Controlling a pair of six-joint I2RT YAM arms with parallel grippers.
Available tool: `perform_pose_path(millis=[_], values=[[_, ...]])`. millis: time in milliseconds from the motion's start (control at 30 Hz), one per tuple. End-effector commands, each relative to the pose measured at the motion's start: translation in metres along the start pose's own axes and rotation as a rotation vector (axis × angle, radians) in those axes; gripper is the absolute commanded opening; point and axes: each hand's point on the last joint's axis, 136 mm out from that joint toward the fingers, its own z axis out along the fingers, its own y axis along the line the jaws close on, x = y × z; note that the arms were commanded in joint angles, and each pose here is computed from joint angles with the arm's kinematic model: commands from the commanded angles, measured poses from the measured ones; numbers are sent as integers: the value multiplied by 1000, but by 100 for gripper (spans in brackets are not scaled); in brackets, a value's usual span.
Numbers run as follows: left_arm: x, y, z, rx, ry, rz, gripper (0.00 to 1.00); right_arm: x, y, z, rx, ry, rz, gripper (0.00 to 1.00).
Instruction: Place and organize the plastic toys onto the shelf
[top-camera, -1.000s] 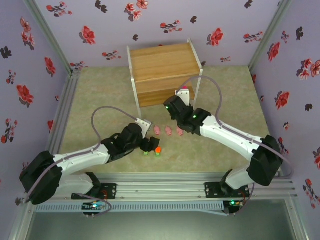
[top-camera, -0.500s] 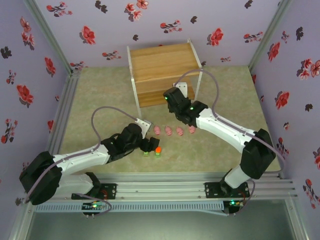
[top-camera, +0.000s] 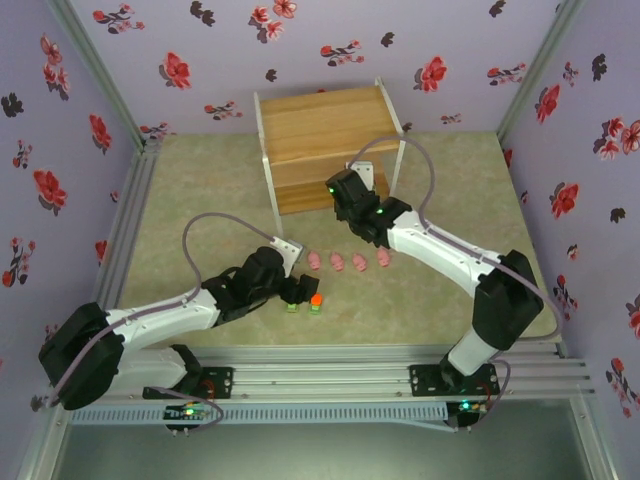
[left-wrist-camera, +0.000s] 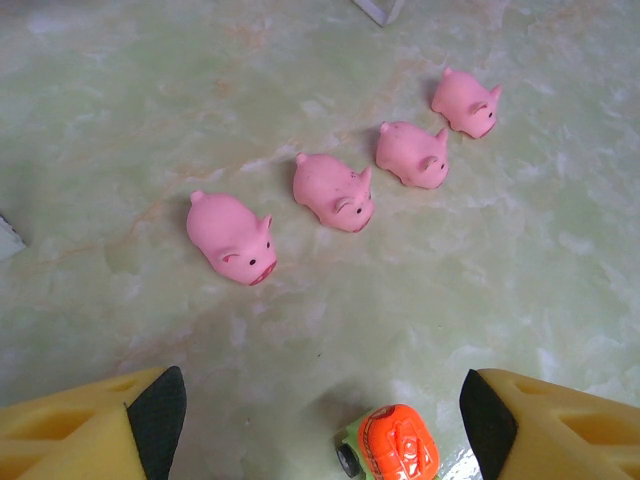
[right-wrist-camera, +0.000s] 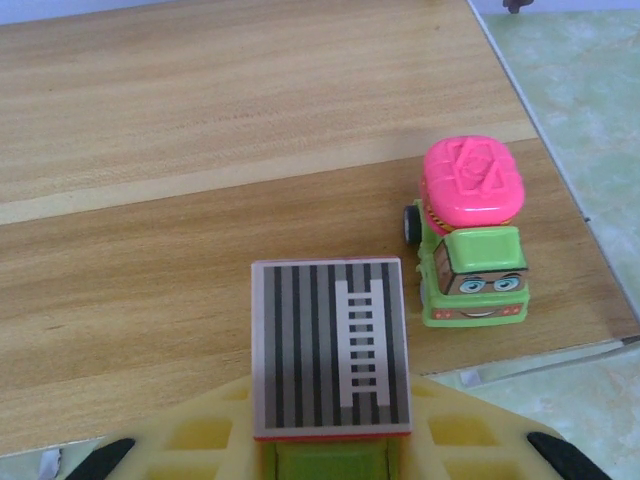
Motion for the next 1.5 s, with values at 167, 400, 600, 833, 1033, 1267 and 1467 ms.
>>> perform_pose_path(millis=[167,400,600,833,1033,1267,1467], values=[[-7,-3,-5,16,-29,20,77,-12,5,6,-15,-20,1,21],[-7,-3,-5,15,-29,20,77,-13,6,10,-10,-16,-9,21],[-7,-3,-4,16,-27,20,77,-17,8,13,-11,-17,-10,21],[-6,-2,-4,14,-25,22,77,-21,9,18,-11,-15,-9,21],[-7,-3,-5,14,-27,21,77,-23,8,23,-5,-12,-12,21],[-8,-3,-6,16,-30,23,77,-23,9,30,-7,-10,-7,22],[-8,-3,-7,17,-35,25,77,-15,4,35,11,-18,-4,23]])
